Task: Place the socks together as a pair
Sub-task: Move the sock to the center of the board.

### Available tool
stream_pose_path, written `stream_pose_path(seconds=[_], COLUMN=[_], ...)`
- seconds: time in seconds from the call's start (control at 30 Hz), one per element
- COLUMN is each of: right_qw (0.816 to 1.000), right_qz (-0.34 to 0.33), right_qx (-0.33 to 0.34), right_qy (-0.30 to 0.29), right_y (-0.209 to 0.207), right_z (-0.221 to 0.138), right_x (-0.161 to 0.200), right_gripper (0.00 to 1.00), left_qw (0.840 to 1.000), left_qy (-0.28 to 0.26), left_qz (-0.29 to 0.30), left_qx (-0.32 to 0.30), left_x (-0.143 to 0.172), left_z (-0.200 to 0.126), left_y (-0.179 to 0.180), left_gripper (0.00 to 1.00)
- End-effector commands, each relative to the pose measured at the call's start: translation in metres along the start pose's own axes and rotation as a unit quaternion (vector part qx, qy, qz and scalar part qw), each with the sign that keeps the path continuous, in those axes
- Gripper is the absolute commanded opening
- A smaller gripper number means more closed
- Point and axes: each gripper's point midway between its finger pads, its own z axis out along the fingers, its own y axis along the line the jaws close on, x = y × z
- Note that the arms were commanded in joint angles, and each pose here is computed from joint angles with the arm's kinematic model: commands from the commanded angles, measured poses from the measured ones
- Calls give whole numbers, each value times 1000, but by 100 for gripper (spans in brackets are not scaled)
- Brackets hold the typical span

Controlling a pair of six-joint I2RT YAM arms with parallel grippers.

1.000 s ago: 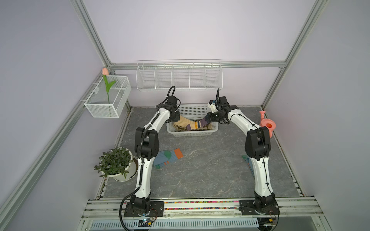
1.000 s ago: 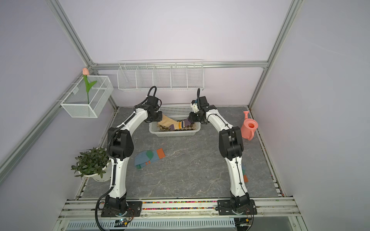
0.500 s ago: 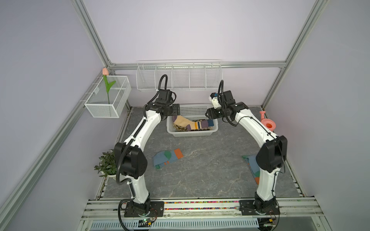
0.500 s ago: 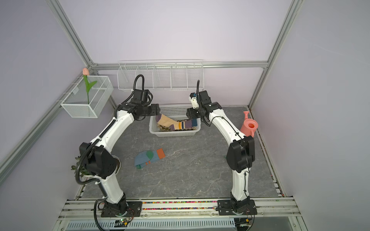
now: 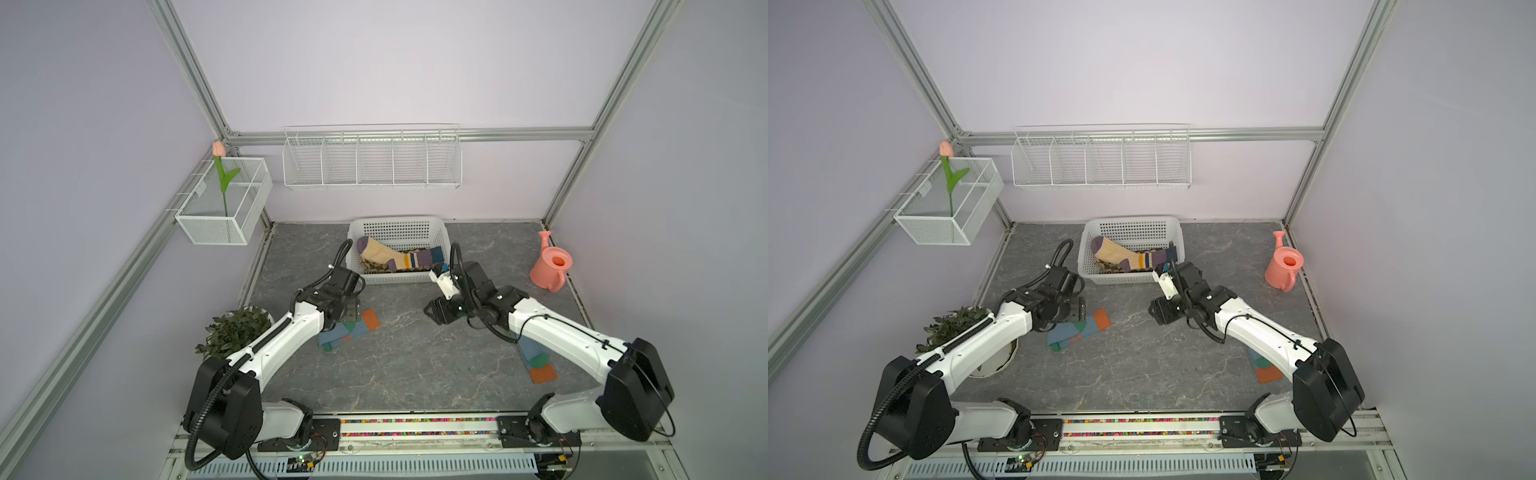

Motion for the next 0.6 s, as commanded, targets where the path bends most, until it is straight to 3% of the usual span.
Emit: stream_pose_path(seconds=[0.0, 0.37, 0.47, 0.57], right_qw=[1000, 1000, 1000, 1000], right_qz=[10, -1, -2, -4], right_qx=[-16, 2, 6, 9], right_qy=[-25, -4, 0, -2], right_y=[8, 2, 0, -1], right_z=[3, 9, 9, 6], right_x=[-2, 22, 25, 26], right_gripper=[62, 62, 62, 62], left_qw=[999, 997, 996, 990], left_qy=[-29, 54, 57, 63], left_qz=[-40, -14, -4, 2], left_qx=[3, 53, 67, 123], left_x=[-12, 13, 14, 19], left_z=[12, 68, 65, 57], left_y=[-6, -45, -55, -82], left_gripper=[85, 85, 85, 83])
